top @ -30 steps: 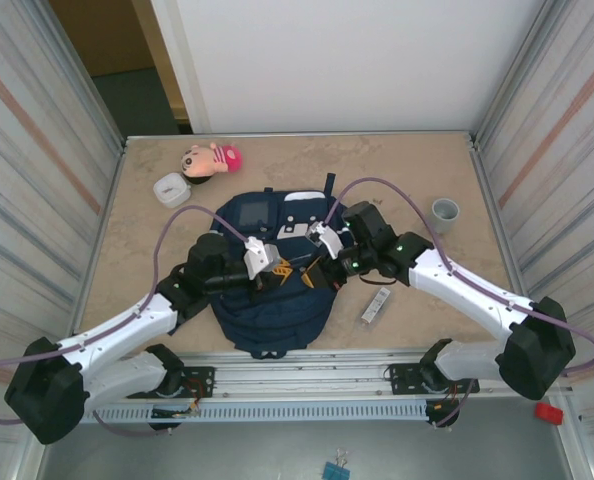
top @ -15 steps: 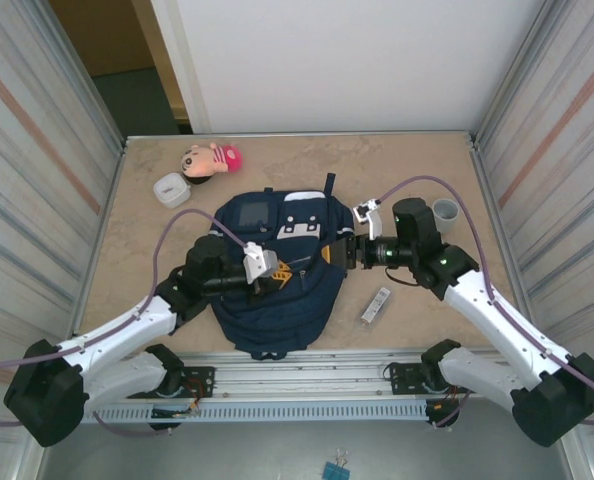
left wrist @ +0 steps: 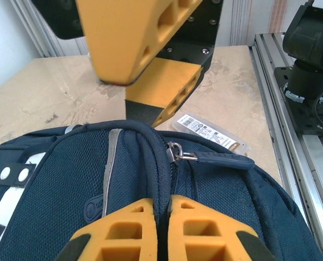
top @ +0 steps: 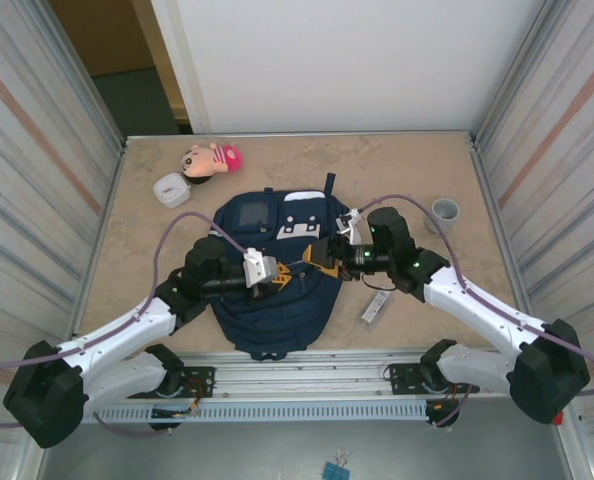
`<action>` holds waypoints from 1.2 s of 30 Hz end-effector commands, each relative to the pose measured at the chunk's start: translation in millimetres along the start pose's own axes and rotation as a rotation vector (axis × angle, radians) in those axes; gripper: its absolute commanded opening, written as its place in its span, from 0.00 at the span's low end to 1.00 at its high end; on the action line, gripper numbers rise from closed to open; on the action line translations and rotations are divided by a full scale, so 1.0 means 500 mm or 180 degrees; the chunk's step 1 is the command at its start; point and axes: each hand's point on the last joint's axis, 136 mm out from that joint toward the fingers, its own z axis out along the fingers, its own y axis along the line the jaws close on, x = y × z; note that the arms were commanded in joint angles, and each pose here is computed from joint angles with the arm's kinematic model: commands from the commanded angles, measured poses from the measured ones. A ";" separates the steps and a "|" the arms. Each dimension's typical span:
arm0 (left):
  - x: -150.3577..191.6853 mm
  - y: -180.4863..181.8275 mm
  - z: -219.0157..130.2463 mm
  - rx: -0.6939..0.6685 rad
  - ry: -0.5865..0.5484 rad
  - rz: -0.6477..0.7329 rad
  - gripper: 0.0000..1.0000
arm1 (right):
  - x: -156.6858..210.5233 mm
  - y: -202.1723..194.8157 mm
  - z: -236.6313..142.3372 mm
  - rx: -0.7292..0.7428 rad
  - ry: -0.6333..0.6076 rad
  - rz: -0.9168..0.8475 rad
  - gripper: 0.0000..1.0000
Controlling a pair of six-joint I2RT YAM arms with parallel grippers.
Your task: Pack the student bag
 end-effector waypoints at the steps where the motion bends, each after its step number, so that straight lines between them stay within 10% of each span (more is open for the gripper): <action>1: -0.036 -0.011 -0.008 0.0101 -0.0193 0.0267 0.00 | -0.012 0.018 0.010 -0.0124 -0.0062 0.0086 0.58; 12: -0.032 -0.029 0.003 0.0227 -0.0096 0.0330 0.01 | -0.024 -0.002 0.035 -0.0154 -0.0125 0.0534 0.62; 19: -0.023 -0.031 0.014 -0.0012 0.0219 0.0158 0.11 | -0.035 -0.023 0.029 -0.0083 -0.0341 0.0717 0.12; 23: -0.034 -0.017 -0.006 -0.0315 0.0394 -0.0456 0.35 | -0.034 -0.023 0.013 -0.0062 -0.0446 0.0720 0.00; 36: -0.037 -0.036 -0.096 -0.1652 0.0661 -0.3217 0.51 | -0.024 0.012 0.010 -0.0109 -0.0448 0.0539 0.00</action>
